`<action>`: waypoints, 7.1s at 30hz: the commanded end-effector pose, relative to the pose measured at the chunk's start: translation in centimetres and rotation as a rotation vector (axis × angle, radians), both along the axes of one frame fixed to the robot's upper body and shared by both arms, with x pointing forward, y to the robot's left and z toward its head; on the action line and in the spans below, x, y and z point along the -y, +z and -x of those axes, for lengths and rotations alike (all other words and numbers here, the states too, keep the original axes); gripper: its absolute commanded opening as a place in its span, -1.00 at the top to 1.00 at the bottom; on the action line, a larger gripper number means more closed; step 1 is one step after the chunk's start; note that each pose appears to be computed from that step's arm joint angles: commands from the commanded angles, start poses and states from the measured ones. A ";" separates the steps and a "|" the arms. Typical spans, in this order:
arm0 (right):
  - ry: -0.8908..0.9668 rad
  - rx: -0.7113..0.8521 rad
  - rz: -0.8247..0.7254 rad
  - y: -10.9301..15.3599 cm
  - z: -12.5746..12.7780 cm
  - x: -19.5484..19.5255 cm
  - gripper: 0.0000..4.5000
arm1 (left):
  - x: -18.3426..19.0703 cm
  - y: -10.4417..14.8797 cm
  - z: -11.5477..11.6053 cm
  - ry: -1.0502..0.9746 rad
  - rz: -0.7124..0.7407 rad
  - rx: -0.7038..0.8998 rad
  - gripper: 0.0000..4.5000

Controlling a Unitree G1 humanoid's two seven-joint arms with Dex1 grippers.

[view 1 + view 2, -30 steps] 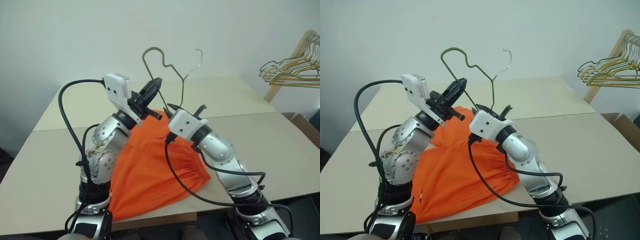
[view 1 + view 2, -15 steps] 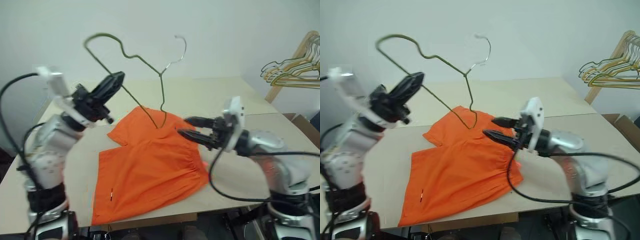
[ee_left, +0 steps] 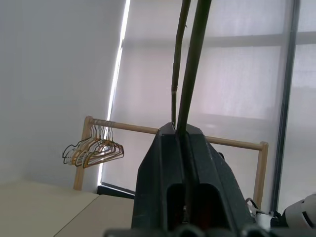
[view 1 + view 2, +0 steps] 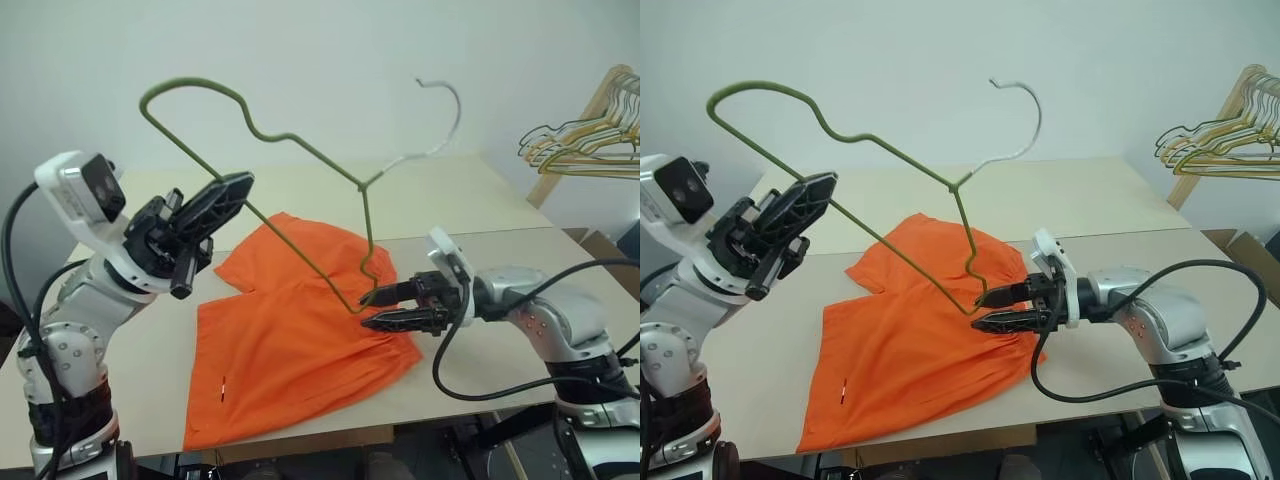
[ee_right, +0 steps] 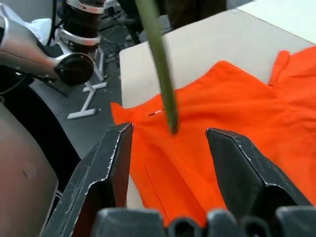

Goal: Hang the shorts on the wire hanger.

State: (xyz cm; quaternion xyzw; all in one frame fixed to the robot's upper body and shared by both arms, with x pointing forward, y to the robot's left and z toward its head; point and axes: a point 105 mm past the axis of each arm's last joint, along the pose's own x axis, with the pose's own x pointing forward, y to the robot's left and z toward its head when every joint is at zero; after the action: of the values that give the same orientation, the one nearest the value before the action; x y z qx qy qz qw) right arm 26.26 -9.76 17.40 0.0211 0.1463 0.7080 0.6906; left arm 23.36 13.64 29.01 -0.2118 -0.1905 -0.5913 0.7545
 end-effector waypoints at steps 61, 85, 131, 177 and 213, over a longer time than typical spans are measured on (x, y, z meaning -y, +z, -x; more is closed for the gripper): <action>-0.473 -0.806 0.071 -3.3 5.0 14.7 1.00 | 2.2 -13.7 -0.5 0.103 -0.940 0.113 -0.99; -0.612 -1.072 0.399 -8.1 8.7 19.9 1.00 | 2.1 -14.2 1.1 0.047 -1.054 0.149 -0.99; -0.453 -1.064 0.225 -7.6 -0.5 13.0 1.00 | 2.3 -15.4 0.1 0.164 -1.078 0.161 -0.99; -0.508 -0.392 0.264 -9.7 -10.1 9.8 1.00 | 3.4 -14.8 -0.3 0.189 -1.081 0.224 -0.99; -0.329 0.349 0.520 -6.3 -8.6 4.8 1.00 | 2.3 -5.7 -14.5 0.029 -1.222 0.498 -0.99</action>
State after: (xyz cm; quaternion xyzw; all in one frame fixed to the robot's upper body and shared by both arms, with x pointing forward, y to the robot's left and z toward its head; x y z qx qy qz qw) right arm 34.48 -15.19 9.61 -0.2308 0.2254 0.5174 0.7926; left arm 37.91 11.68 22.28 0.3839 0.0175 -0.6083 0.6945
